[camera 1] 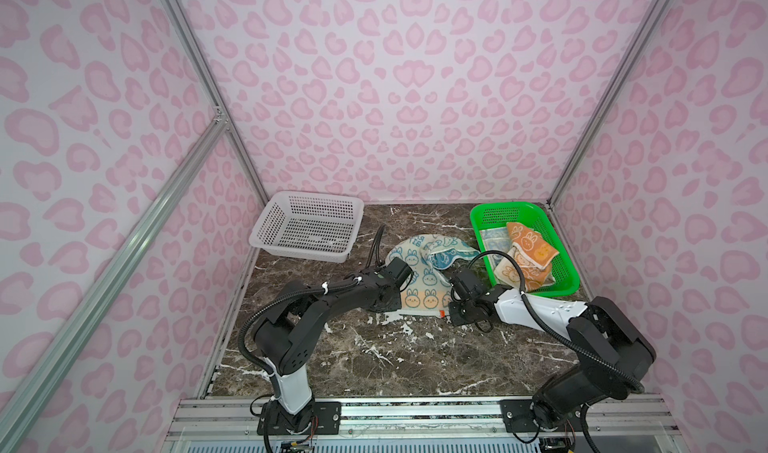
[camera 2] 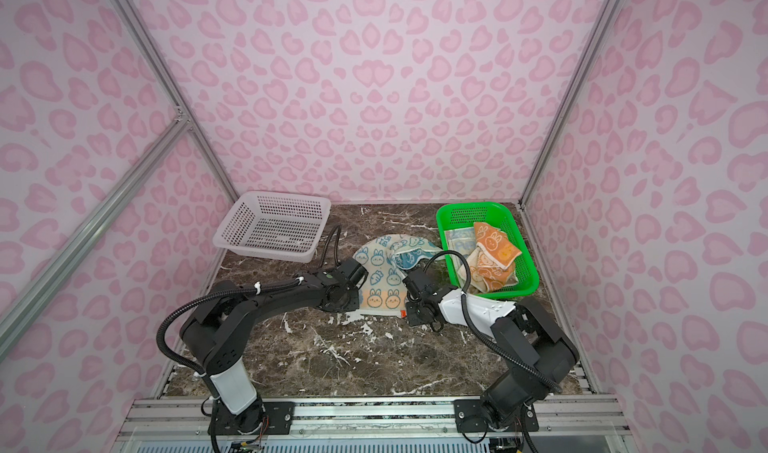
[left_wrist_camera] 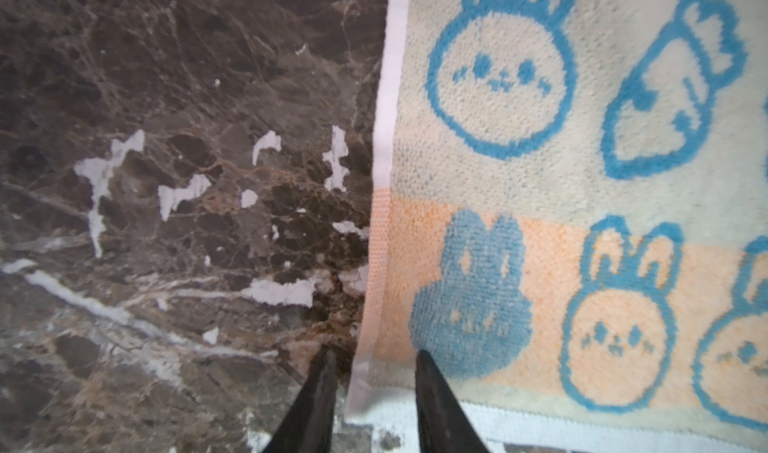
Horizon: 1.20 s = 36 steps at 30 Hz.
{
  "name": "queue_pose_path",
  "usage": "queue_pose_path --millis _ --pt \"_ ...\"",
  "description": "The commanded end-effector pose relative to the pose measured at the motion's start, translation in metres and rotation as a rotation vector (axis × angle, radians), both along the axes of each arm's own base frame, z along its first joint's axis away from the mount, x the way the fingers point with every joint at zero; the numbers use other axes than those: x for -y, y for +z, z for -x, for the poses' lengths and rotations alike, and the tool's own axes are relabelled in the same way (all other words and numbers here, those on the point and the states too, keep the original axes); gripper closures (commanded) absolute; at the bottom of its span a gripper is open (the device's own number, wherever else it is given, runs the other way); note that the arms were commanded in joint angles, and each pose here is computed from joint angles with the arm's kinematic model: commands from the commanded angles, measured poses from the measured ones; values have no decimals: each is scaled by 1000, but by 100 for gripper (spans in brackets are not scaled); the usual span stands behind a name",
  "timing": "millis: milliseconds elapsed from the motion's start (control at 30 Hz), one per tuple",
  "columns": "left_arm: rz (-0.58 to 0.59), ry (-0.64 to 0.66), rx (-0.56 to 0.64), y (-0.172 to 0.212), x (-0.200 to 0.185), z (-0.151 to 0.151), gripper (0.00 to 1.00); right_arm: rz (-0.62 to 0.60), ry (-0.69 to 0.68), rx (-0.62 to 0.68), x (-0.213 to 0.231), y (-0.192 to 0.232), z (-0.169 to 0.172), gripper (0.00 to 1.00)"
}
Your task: Fold and stack the towels
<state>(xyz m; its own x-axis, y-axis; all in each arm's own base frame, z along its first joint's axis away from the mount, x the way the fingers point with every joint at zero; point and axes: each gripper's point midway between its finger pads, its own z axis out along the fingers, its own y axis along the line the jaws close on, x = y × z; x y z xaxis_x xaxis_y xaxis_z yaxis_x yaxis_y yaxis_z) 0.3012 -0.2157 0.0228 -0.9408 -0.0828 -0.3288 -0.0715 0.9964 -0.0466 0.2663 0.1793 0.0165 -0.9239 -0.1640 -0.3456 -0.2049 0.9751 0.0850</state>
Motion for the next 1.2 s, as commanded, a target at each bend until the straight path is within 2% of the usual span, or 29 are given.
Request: queue_pose_path --millis 0,500,667,767,800,1033,1167 --pt "7 -5 -17 -2 3 2 65 33 6 -49 8 -7 13 100" --pt "-35 -39 -113 -24 -6 24 67 27 2 -50 7 -9 12 100" --pt "-37 -55 -110 -27 1 23 74 30 3 -47 8 -8 13 100" --pt "-37 -72 -116 -28 4 24 87 30 2 -47 9 -8 13 100" --pt "-37 -75 -120 -29 4 25 95 29 0 -46 9 -8 12 100" --pt "12 -93 -133 -31 13 31 96 14 2 -44 5 -5 10 100" --pt "100 -106 -90 -1 29 21 96 -10 16 -3 -3 22 1 100"
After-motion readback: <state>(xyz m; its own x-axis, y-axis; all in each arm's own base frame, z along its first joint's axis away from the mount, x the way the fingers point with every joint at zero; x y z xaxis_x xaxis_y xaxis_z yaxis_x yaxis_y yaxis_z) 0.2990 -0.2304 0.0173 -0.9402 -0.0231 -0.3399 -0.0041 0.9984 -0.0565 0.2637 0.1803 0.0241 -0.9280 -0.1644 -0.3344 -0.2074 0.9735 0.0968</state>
